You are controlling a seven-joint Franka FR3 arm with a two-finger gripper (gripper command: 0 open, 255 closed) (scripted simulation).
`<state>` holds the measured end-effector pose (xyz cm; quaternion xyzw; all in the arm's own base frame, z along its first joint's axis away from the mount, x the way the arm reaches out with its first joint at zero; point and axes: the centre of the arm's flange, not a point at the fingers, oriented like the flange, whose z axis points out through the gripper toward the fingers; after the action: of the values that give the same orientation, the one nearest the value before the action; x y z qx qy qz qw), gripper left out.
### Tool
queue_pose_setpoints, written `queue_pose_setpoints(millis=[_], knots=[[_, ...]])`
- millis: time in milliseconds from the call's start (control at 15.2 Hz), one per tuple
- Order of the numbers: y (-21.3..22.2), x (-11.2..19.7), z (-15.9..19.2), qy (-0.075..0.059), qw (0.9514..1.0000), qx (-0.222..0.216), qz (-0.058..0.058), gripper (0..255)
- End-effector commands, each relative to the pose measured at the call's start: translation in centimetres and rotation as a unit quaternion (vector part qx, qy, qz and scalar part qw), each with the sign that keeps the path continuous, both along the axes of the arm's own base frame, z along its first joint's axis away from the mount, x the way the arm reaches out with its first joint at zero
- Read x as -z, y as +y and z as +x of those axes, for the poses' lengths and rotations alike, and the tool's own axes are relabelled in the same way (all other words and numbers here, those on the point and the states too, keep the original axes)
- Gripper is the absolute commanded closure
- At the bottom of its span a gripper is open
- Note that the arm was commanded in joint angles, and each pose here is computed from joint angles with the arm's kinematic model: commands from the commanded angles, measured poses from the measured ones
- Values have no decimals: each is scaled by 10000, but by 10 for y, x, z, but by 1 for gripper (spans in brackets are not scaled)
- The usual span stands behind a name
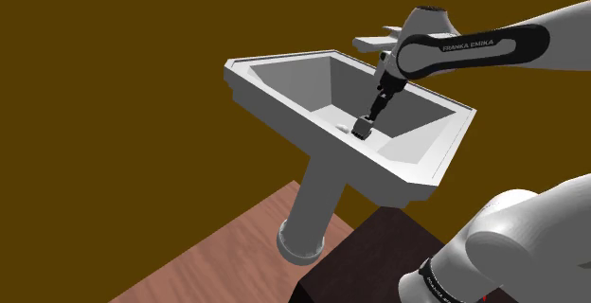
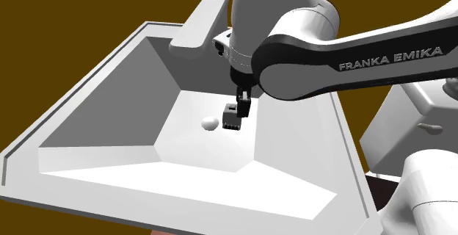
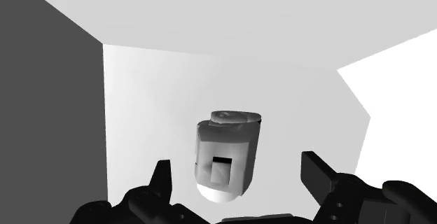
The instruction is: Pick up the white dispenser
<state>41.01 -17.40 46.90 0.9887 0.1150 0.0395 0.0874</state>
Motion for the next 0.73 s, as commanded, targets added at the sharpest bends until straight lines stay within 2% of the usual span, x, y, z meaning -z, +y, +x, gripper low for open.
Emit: queue_pose_setpoints(millis=[0,330,462,528,660], knots=[[-9,18,3,36,10000,72,2,0],[-9,47,3,36,10000,72,2,0],[-8,47,3,36,10000,72,2,0],[-9,47,4,36,10000,72,2,255],[-8,46,4,36,10000,72,2,255]])
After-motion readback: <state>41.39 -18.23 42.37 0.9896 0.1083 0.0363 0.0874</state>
